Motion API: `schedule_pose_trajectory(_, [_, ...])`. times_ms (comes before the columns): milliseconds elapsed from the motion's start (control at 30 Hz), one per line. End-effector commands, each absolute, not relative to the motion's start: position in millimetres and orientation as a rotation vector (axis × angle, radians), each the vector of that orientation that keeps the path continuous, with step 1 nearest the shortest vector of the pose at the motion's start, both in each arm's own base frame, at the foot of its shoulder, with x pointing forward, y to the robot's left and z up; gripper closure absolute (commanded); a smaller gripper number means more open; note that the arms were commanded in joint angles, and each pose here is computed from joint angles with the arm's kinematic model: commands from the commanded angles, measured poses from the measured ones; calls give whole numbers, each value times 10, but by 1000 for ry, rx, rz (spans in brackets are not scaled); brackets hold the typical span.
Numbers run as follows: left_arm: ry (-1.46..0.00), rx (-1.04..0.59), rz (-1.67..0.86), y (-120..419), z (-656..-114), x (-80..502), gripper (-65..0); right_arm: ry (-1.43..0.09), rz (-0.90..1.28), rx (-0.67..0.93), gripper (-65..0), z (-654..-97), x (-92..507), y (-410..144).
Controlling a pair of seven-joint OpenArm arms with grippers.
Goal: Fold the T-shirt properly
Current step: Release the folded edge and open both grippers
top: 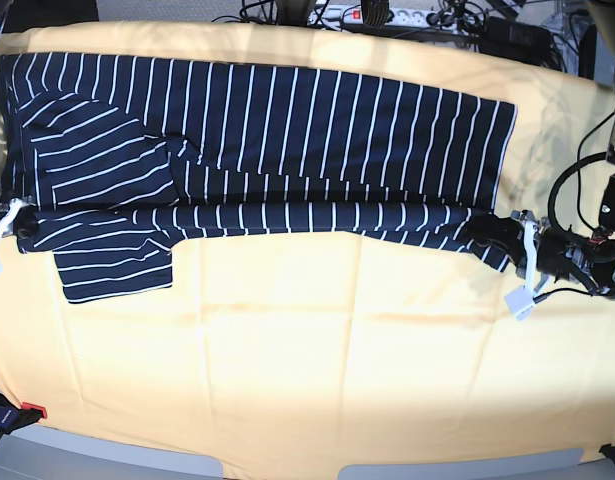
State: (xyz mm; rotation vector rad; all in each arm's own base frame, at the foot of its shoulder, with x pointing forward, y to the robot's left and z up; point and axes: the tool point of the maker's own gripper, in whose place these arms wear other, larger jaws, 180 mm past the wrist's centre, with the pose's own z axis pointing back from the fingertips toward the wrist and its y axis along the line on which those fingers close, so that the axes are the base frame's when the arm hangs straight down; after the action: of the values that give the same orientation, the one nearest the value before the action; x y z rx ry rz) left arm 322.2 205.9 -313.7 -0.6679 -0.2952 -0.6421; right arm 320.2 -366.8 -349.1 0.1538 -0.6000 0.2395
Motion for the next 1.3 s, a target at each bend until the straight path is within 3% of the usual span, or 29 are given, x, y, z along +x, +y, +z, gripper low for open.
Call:
schedule_pose_trajectory(0, [-310, -633, -656, 2171, -3030, 3268, 0, -640, 247, 111, 0, -3287, 3292, -3806])
schedule_pose_trajectory(33, [-307, -637, -654, 2163, -3048, 3254, -43, -635, 247, 110, 0, -3291, 3286, -3807])
schedule_pose_trajectory(67, [-299, -640, -651, 2159, -3078, 3227, -128, -624, 248, 108, -40, -3302, 3270, -3813])
schedule_pose_trajectory(133, [-286, -653, -638, 2148, -3153, 3162, -301, -613, 249, 107, -180, -3311, 3254, -3818])
schedule_pose_trajectory(200, [-289, -674, -615, 2121, -3228, 3106, -369, -609, 246, 111, -292, -3292, 3245, -3829])
schedule_pose_trajectory(267, [-283, -691, -596, 2101, -3304, 3042, -369, -652, 233, 148, -325, -3173, 3288, -3812])
schedule_pose_trajectory(500, [-252, -712, -568, 2090, -3449, 2890, -369, -797, 268, 188, -326, -2756, 3491, -3701])
schedule_pose_trajectory(700, [-273, -722, -555, 2069, -3448, 2909, -369, -932, 288, 157, -330, -2811, 3745, -3500])
schedule_pose_trajectory(867, [-277, -721, -553, 2078, -3441, 2916, -369, -933, 335, 61, -330, -3126, 3825, -3340])
schedule_pose_trajectory(1267, [-288, -655, -541, 2301, -3411, 2937, -369, -906, 81, 0, -364, -3477, 3945, -3461])
